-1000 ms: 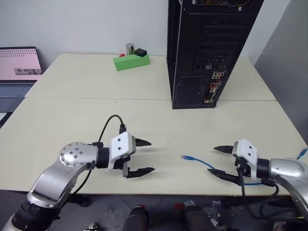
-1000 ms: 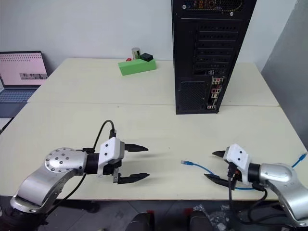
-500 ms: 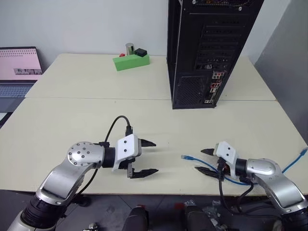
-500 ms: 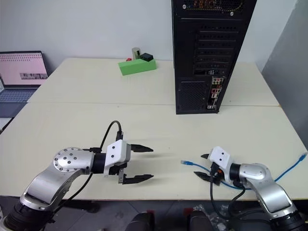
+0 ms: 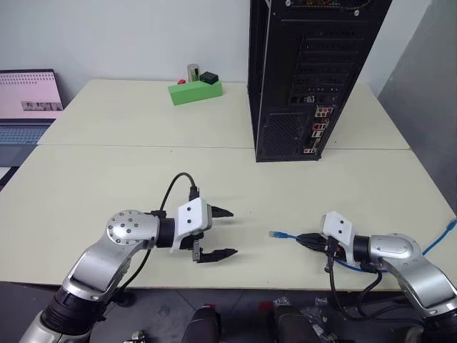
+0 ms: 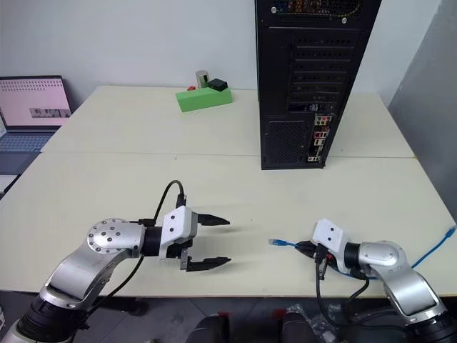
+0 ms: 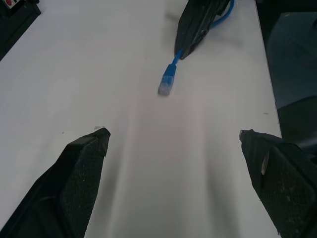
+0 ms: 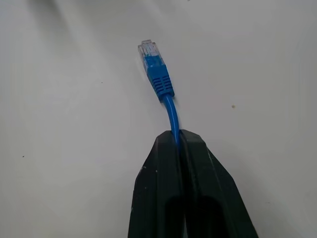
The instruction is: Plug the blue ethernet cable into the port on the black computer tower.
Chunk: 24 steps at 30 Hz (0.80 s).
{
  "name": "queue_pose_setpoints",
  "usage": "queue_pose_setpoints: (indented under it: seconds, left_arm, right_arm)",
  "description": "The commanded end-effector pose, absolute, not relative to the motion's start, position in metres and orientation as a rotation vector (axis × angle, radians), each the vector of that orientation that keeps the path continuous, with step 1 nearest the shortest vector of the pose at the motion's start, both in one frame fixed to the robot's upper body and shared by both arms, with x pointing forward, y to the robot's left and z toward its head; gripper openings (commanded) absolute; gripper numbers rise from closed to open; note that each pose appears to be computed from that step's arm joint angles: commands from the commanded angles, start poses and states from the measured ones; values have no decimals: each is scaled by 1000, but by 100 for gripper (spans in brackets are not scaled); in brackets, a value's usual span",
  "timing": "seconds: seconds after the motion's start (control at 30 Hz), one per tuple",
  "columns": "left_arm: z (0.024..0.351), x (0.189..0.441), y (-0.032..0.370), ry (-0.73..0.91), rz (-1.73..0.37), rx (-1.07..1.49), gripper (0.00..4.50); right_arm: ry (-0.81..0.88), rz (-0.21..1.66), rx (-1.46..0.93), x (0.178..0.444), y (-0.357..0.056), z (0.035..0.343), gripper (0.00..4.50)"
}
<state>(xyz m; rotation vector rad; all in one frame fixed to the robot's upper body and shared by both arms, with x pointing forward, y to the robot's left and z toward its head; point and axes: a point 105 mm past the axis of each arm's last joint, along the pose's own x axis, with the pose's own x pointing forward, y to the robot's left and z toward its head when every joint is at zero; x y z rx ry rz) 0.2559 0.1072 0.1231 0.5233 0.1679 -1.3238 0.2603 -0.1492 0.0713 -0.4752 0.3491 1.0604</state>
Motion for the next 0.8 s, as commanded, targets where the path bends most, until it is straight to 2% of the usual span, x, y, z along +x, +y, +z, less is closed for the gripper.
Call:
queue_pose_setpoints:
  seconds: [0.03, 0.3, 0.53, 0.67, 0.8]
  left_arm:
    - [121, 259, 97, 137, -1359, 561, 450]
    - [120, 271, 77, 115, -1391, 516, 450]
    - [122, 277, 71, 130, -1406, 472, 450]
    - [121, 278, 68, 131, -1422, 474, 387]
    - [118, 277, 66, 139, -1436, 482, 292]
  right_arm:
    - [296, 1110, -509, 261, -138, 91, 2]
    - [210, 1186, -529, 260, -109, 116, 2]
    - [188, 1208, -548, 258, -101, 122, 2]
    - [183, 1216, -555, 258, -99, 123, 0]
    - [179, 1223, -555, 258, -97, 124, 0]
